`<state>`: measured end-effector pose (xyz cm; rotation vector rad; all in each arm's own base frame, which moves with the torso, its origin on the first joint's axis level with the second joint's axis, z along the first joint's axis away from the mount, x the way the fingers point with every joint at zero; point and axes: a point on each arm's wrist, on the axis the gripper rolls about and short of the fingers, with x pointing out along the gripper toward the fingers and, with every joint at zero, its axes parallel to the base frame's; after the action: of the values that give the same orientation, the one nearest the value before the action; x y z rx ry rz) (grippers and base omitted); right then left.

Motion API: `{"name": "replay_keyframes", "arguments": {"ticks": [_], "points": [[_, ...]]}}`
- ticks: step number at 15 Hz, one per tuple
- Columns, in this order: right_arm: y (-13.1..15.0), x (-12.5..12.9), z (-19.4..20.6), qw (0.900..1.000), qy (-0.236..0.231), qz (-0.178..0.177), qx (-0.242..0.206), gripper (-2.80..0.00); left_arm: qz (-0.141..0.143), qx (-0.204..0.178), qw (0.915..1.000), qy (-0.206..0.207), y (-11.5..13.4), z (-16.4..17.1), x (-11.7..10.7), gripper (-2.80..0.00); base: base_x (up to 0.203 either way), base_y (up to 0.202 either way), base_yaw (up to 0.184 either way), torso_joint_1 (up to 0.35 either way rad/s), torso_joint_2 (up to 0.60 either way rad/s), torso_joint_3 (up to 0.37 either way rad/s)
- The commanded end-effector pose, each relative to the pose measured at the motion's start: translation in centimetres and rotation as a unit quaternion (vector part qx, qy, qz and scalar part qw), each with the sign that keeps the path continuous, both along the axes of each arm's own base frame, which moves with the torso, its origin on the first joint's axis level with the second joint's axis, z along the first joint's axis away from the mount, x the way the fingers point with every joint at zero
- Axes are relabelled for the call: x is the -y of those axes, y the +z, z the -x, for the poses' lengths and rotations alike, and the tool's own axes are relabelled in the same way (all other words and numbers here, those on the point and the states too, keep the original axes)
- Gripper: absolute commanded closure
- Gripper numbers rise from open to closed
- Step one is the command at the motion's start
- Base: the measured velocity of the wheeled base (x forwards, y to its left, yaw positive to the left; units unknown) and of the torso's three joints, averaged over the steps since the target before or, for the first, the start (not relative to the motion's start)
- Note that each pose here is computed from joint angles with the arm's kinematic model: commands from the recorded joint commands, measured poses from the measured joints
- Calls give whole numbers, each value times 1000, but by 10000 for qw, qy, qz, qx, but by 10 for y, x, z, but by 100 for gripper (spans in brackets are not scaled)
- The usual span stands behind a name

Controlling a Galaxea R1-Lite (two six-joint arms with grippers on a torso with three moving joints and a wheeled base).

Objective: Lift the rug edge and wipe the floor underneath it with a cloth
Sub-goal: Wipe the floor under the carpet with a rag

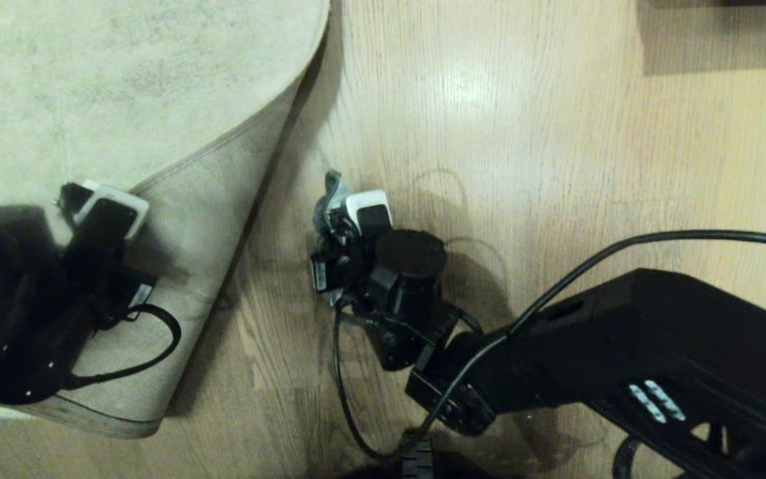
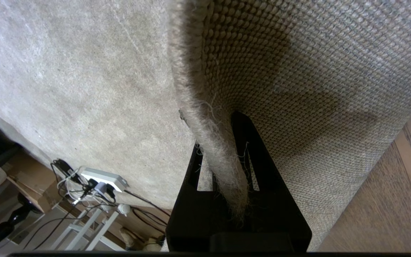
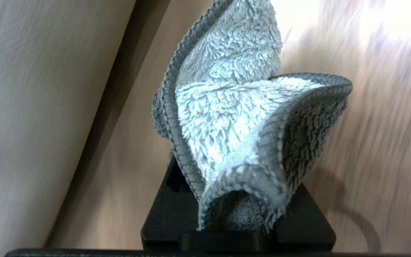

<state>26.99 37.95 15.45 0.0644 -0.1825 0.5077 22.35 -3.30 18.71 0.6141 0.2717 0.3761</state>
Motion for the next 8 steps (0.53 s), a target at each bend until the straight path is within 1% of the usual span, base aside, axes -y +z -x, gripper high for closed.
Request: {"name": "replay_keyframes", "arguments": {"ticks": [1,4,7,8], "points": [[-11,6,34,9991,258,292,-186,0,-2,32,10000,18,1,0,0,0,0,0,0,0,0,0],[-50,8,60,9938,515,842,-517,0,36,71,10000,31,2,1,0,0,0,0,0,0,0,0],[-86,0,62,9891,595,1138,-723,0,67,126,9999,26,4,3,0,0,0,0,0,0,0,0],[-96,-4,60,9880,611,1180,-792,0,67,126,9999,26,4,3,0,0,0,0,0,0,0,0]]}}
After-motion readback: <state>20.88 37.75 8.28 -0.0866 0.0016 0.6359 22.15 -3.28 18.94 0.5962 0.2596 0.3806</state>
